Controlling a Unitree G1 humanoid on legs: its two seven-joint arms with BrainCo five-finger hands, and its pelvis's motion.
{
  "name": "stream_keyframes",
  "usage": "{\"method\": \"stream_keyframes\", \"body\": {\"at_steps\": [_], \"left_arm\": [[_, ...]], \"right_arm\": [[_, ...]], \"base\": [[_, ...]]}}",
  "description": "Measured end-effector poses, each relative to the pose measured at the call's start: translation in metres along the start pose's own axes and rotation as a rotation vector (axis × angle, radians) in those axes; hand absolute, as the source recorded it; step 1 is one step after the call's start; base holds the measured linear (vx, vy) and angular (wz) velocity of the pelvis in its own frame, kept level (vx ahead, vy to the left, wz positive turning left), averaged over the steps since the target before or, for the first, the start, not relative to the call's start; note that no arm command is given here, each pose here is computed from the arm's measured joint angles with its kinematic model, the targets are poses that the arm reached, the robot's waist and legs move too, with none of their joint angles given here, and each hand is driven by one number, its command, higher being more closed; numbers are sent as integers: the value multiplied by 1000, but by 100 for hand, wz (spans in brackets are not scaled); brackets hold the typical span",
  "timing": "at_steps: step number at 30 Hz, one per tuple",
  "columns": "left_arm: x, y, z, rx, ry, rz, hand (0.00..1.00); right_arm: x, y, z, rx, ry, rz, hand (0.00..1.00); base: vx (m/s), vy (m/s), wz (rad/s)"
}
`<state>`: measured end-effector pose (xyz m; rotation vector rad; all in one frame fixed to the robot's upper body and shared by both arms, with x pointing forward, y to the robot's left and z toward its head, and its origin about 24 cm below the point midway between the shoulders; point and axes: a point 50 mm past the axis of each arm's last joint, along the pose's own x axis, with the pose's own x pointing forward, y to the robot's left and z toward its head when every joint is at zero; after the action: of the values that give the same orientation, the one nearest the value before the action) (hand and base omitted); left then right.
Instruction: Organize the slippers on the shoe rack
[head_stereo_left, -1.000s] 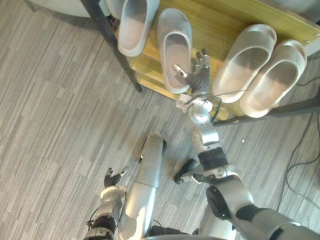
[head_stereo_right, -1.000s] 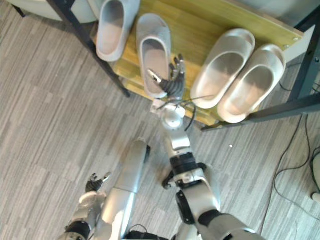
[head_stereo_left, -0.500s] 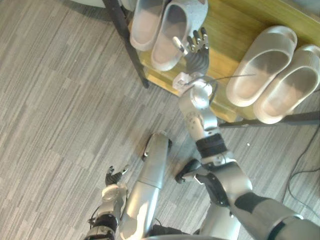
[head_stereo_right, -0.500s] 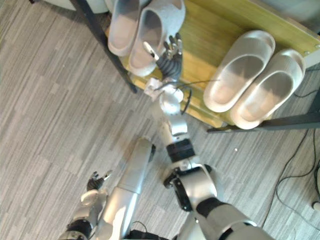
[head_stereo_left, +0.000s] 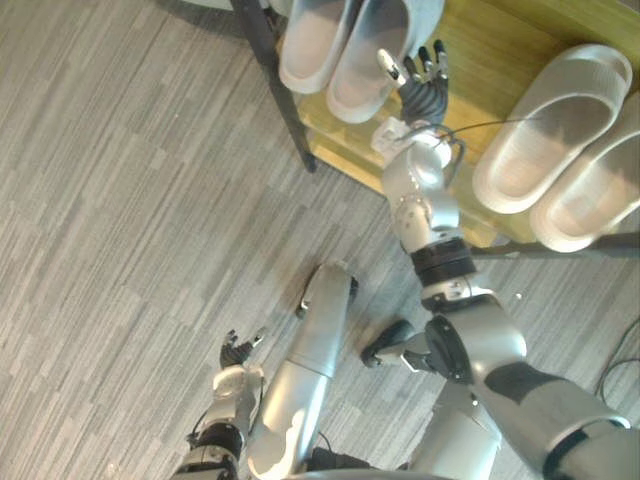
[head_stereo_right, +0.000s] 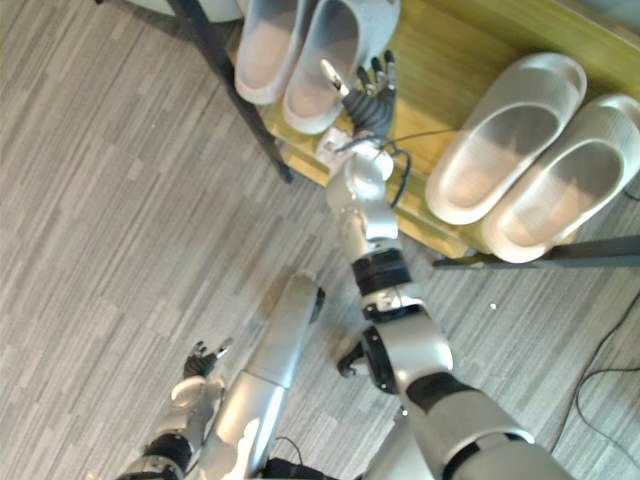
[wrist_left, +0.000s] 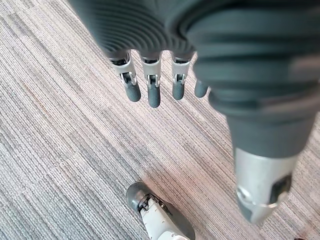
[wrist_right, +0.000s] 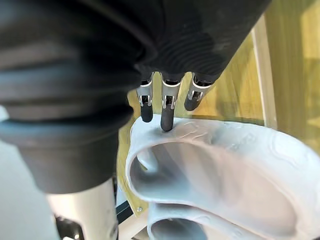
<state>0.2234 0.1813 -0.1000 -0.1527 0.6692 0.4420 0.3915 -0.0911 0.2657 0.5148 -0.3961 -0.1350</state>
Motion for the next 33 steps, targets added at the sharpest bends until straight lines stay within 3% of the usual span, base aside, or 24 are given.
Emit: {"method": "stream_keyframes", "body": {"at_steps": [10, 17, 23, 26, 33], "left_arm": [[0, 0, -1, 0, 4, -1, 0], [-3, 10, -9, 8, 21, 8, 0], [-12, 39, -34, 40, 71, 59, 0], [-19, 57, -51, 79, 114, 81, 0], [-34, 85, -83, 305, 218, 37, 0]], "right_arm": [[-3, -13, 6, -98, -60, -5, 0], [-49, -29, -20, -218, -84, 72, 0], [-98, -43, -58, -352, 0, 223, 0], [-126, -65, -79, -405, 98, 248, 0], [-196, -154, -125, -644, 434, 262, 0]], "base": [[1, 21, -5], [4, 32, -17], [58, -19, -16], [149, -14, -8], [152, 46, 2]]}}
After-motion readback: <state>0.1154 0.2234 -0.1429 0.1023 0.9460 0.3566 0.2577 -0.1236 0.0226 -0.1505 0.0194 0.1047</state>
